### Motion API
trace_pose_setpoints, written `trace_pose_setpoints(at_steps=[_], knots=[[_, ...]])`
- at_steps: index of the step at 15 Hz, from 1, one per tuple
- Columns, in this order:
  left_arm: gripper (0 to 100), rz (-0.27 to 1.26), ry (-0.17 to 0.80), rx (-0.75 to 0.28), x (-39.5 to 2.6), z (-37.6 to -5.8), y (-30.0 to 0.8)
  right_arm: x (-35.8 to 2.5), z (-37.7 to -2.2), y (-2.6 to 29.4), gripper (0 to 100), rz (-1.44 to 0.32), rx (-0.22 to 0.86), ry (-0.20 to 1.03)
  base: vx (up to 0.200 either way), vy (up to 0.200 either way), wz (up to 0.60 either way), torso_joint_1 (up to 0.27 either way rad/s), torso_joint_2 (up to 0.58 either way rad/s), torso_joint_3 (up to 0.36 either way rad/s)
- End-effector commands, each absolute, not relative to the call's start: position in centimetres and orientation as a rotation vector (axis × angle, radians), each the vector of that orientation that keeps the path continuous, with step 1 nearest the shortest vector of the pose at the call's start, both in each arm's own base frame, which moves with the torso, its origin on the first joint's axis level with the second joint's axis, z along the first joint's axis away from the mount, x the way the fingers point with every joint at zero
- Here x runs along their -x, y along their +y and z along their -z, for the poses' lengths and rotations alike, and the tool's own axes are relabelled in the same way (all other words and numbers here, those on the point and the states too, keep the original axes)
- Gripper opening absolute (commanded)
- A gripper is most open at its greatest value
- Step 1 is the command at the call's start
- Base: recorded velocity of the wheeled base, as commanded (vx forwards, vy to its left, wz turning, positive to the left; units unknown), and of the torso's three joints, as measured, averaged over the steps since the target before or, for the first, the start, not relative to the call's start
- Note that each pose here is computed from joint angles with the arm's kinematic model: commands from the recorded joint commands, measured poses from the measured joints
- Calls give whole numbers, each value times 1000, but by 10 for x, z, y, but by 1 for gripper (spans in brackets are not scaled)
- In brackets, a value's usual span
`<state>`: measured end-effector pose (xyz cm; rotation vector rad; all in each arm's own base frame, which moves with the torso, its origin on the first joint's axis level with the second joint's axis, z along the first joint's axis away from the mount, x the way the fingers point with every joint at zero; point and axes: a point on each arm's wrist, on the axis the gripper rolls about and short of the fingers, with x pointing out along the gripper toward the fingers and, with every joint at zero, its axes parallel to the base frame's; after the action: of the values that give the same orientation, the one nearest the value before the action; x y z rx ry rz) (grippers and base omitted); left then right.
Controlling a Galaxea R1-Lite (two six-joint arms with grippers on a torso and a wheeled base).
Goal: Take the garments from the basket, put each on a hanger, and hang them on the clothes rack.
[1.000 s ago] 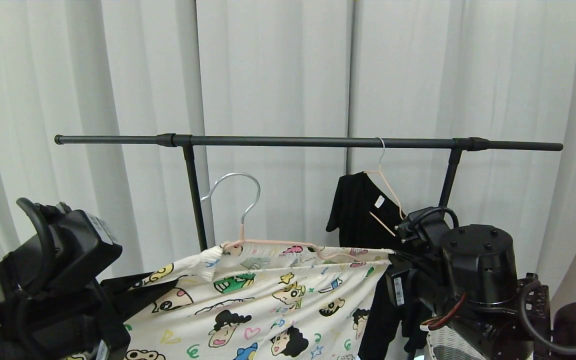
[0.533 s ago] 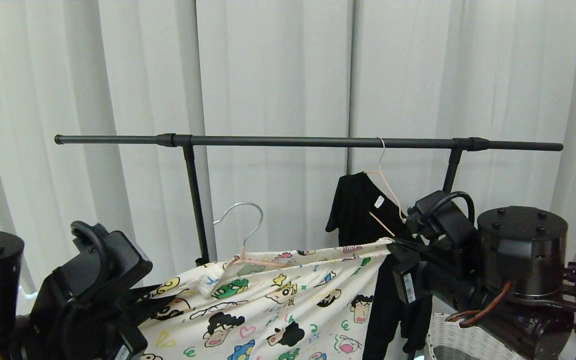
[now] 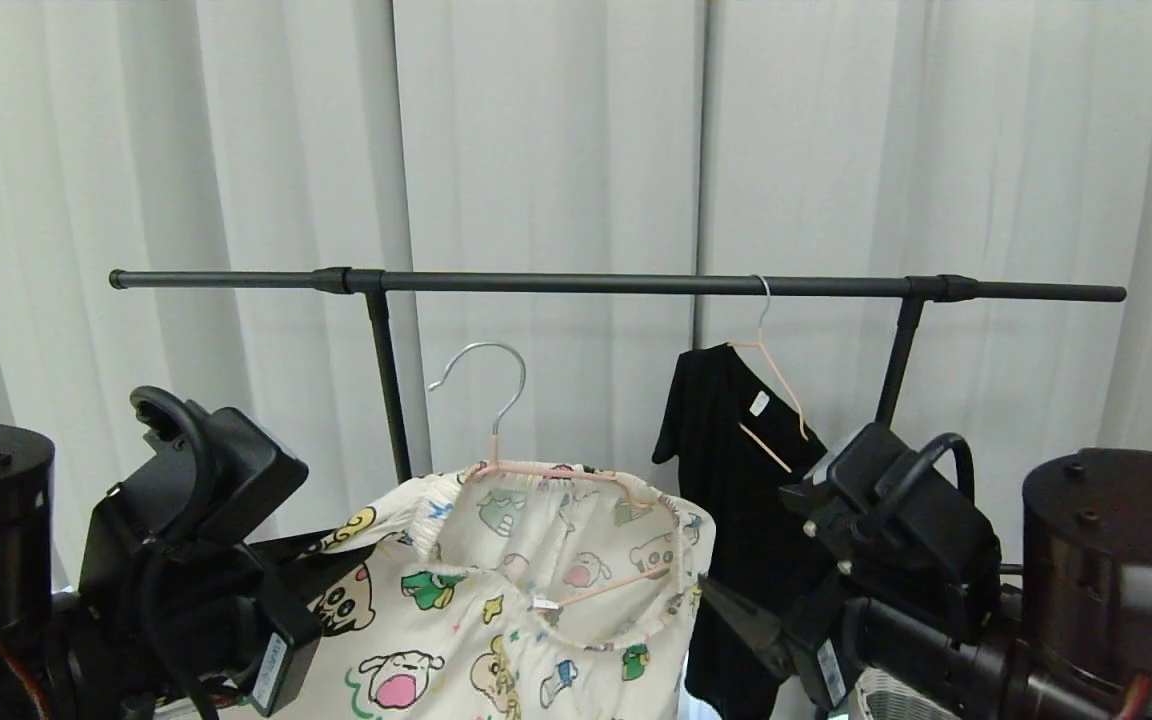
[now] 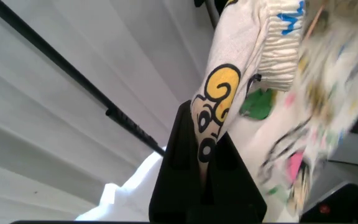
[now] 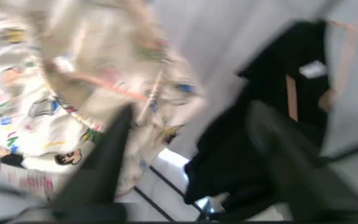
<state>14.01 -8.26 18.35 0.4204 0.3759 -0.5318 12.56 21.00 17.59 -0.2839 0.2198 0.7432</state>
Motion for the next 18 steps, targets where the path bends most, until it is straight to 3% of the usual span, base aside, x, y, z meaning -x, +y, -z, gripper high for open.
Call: trace_pose_setpoints(at_steps=[1,9,18], knots=[[0,548,374,-421,-140,-183,-85,-113,-182,208,100,-823,293,193,0,0,0,0,0,0],[0,913,286,-451,-99,-183,-111,-103,-195,209,100,-1146,480,238,0,0,0,0,0,0],[0,971,217,-497,-84,-183,-105,-108,-184,211,100,-1240,475,380,0,0,0,0,0,0]])
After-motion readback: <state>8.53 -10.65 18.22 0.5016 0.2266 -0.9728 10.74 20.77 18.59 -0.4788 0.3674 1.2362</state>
